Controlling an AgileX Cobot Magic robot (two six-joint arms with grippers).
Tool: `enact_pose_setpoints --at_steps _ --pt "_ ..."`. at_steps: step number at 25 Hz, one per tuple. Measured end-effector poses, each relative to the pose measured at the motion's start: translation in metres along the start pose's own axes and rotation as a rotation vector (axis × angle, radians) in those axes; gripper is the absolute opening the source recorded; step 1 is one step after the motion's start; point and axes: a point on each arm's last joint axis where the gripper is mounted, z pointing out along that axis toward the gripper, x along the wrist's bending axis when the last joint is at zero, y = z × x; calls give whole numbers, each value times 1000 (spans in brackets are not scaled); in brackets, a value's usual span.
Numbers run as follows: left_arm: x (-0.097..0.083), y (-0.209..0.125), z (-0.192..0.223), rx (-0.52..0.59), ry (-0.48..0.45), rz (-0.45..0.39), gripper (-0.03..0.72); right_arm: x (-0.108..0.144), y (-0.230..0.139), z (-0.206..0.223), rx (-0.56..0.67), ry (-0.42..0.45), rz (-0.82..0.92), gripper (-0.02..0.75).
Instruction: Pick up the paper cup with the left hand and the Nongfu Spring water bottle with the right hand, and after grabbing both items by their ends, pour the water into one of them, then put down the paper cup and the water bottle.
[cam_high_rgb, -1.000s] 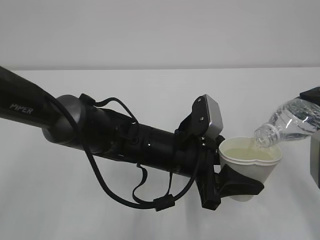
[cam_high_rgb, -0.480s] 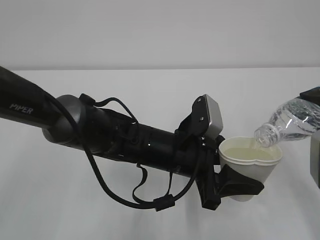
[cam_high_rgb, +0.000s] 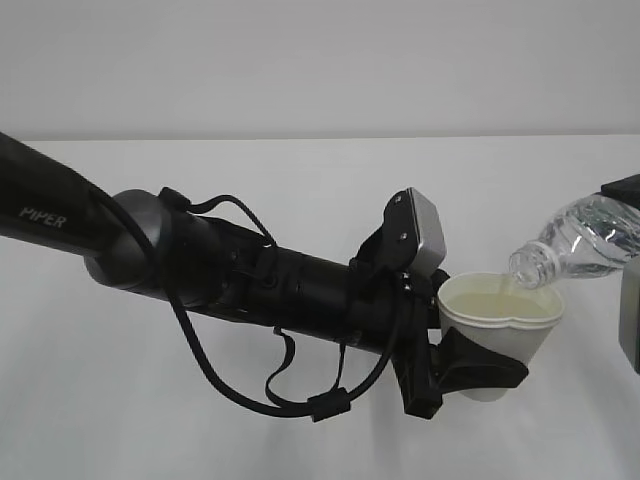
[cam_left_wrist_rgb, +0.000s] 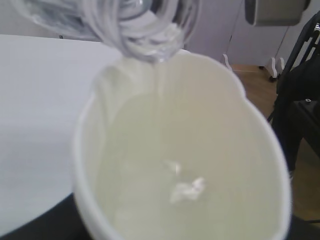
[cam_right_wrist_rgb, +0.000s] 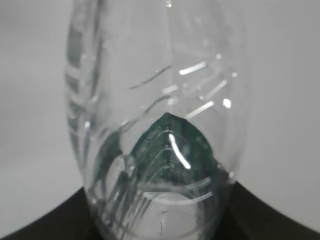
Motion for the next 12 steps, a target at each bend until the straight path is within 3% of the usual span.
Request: enact_pose_setpoints --at_steps 12 --pt "1 1 0 -8 8 -8 384 0 0 0 0 1 144 343"
